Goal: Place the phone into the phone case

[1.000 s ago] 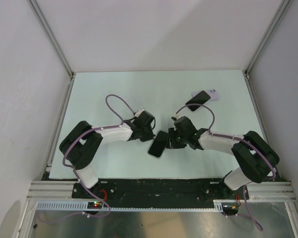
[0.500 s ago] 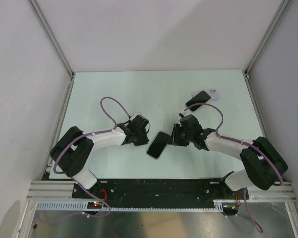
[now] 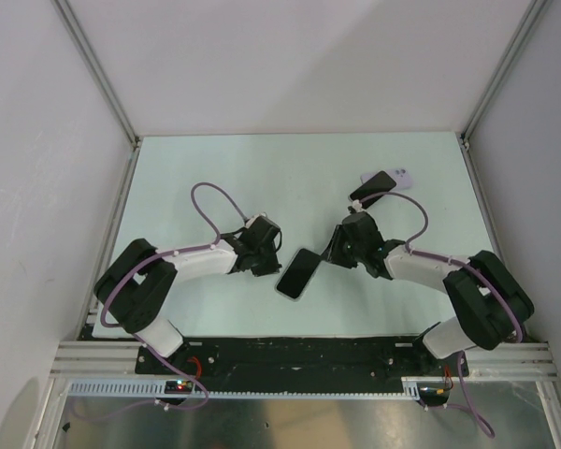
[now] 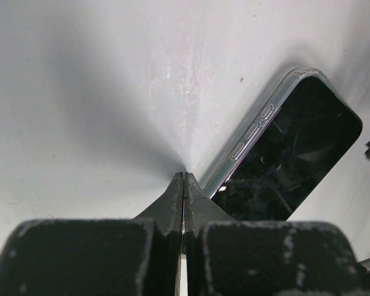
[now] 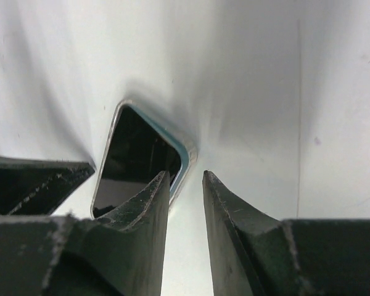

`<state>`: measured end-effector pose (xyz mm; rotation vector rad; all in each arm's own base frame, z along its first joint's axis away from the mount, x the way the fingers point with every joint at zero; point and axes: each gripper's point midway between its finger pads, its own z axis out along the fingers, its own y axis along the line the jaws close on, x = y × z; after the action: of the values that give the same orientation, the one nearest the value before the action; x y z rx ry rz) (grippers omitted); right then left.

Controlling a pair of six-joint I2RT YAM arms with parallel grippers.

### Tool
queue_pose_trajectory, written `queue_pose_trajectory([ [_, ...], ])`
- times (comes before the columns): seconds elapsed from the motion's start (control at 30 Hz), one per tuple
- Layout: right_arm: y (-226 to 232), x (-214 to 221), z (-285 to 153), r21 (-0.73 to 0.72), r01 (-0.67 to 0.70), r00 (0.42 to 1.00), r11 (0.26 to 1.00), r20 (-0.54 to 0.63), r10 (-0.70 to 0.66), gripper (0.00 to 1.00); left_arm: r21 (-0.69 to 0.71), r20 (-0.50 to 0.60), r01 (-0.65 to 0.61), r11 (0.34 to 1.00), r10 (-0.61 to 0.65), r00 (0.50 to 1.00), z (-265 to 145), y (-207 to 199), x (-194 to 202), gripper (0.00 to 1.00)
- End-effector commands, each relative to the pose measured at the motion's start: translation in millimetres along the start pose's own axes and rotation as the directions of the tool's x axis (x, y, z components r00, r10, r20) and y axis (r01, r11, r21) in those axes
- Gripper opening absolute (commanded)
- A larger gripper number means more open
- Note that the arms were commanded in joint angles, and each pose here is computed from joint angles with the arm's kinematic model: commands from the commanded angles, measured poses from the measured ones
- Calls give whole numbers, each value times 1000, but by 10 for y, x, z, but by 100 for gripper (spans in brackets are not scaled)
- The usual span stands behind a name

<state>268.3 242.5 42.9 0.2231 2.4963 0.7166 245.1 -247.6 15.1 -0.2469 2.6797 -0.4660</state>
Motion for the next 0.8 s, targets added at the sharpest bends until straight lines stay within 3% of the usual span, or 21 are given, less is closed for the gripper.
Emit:
queue_pose_trajectory([
  [0.0,102,-286,73,-34,-24,996,999,82,27,33,5,-9,-25,1000,26,1000,2,18,9,0],
  [0.4,53,-116,222,30,34,999,999,25,-35,32,14,-11,-45,999,45,999,-15,11,8,0],
  [0.77,-160,156,300,147,113,994,983,-22,-111,18,40,-1,-65,997,65,998,-91,-27,-11,0],
])
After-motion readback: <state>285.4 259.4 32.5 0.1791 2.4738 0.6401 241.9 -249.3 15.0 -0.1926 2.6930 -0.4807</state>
